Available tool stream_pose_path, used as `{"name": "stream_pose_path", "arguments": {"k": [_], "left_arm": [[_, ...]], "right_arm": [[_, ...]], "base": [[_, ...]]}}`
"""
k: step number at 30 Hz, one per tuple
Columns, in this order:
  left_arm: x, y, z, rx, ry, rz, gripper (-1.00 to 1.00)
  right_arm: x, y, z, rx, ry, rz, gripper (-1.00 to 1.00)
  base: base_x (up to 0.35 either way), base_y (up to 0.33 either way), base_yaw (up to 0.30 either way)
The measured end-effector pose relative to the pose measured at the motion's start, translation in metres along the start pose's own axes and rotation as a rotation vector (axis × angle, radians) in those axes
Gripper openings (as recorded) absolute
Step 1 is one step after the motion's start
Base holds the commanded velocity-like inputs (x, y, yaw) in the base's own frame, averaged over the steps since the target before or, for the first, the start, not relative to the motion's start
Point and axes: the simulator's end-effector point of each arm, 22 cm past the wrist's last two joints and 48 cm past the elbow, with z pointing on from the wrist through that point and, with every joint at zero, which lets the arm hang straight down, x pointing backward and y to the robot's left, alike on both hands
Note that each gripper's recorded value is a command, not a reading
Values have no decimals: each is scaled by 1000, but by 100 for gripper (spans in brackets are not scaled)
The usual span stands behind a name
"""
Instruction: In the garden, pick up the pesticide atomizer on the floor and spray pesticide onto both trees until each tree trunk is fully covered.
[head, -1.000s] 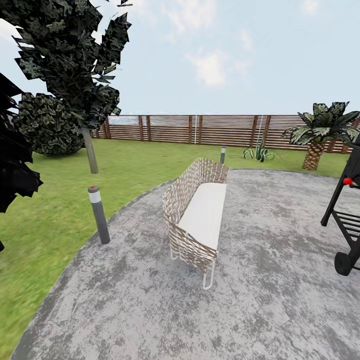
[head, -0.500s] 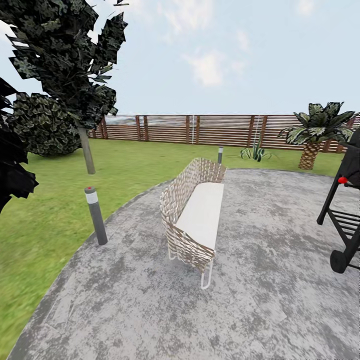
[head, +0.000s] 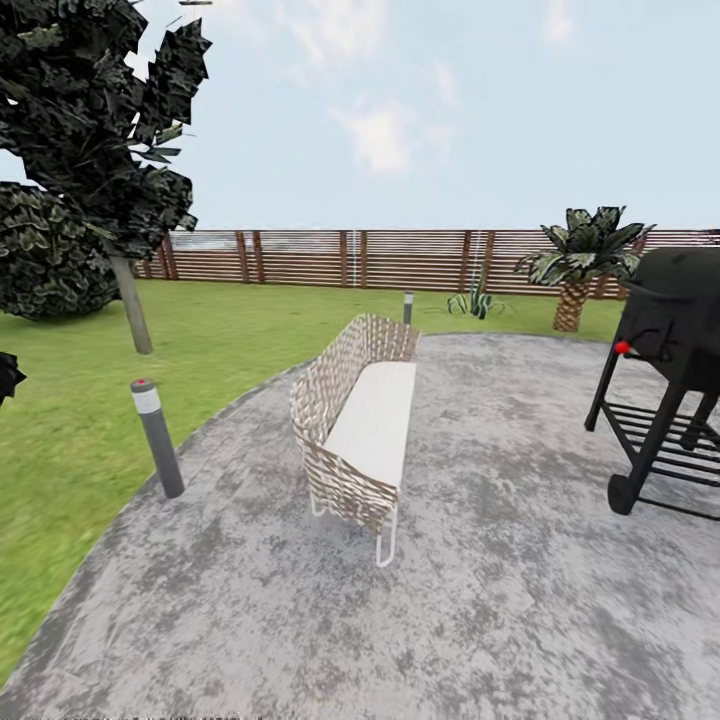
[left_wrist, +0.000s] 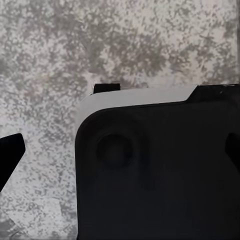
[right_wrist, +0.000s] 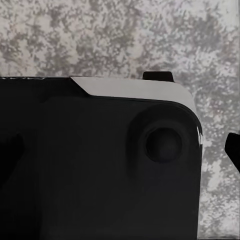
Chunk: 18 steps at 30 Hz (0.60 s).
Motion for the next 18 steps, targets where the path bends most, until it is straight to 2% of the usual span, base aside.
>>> {"name": "stream_pose_path", "arguments": {"k": [7, 18], "left_arm": [[0, -1, 0, 1, 0, 0, 100], [0, -2, 0, 2, 0, 0, 100]], "right_arm": [[0, 0, 0, 0, 0, 0, 100], [0, 0, 0, 0, 0, 0, 100]], "base": [[-331, -79, -34], [-314, -135, -240]]}}
